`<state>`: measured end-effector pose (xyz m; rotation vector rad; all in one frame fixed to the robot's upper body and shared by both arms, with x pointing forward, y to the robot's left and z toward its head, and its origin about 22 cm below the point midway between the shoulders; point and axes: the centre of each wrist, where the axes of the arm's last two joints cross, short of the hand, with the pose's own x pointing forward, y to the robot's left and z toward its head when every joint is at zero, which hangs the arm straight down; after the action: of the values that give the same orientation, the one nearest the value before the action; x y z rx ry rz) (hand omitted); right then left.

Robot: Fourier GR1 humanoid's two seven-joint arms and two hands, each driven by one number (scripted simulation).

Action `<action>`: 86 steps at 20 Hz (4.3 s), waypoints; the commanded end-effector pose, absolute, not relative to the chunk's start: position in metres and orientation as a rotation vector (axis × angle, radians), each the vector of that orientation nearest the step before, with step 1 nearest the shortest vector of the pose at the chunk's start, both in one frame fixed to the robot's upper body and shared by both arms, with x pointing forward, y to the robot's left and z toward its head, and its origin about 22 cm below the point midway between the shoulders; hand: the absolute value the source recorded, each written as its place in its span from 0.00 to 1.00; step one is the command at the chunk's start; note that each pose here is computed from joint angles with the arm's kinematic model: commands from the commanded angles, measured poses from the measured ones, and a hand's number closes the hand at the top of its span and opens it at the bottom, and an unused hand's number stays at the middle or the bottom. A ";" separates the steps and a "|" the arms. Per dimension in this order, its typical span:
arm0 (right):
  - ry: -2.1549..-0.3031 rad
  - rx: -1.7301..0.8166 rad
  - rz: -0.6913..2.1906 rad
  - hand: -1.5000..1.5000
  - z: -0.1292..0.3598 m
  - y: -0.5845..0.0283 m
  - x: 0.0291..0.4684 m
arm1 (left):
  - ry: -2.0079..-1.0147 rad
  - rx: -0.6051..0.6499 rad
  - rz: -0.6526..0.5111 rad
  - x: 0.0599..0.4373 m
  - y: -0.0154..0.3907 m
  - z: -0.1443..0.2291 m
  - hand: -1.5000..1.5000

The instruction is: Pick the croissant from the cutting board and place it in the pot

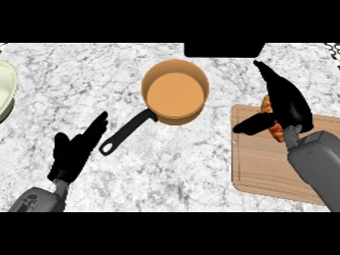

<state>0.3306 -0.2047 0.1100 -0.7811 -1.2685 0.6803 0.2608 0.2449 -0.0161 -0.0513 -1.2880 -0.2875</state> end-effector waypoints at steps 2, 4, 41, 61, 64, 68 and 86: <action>-1.028 -0.745 0.801 0.00 0.083 -0.228 0.339 | -1.285 -0.067 -0.267 0.262 0.242 -0.012 0.50; -1.011 -0.744 0.814 0.00 0.068 -0.229 0.348 | -1.273 -0.067 -0.292 0.268 0.250 -0.023 0.50; -1.241 -0.402 0.521 1.00 -0.022 -0.354 0.347 | -1.269 -0.070 -0.283 0.265 0.237 -0.021 0.50; -1.595 -0.310 0.310 1.00 -0.070 -0.317 0.309 | -1.275 -0.036 -0.237 0.259 0.247 -0.020 0.50; -1.651 -0.226 0.186 1.00 -0.069 -0.300 0.299 | -1.247 -0.018 -0.251 0.257 0.245 -0.030 0.50; -1.708 -0.248 0.185 1.00 -0.044 -0.291 0.279 | -1.254 -0.010 -0.232 0.258 0.258 -0.026 0.50; -1.750 -0.734 0.437 1.00 0.156 -0.215 0.230 | -1.264 -0.042 -0.257 0.263 0.240 -0.022 0.50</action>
<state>0.2295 -0.2282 0.1179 -0.6438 -1.7643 0.4155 0.2586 0.2431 -0.0235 -0.0461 -1.2921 -0.2686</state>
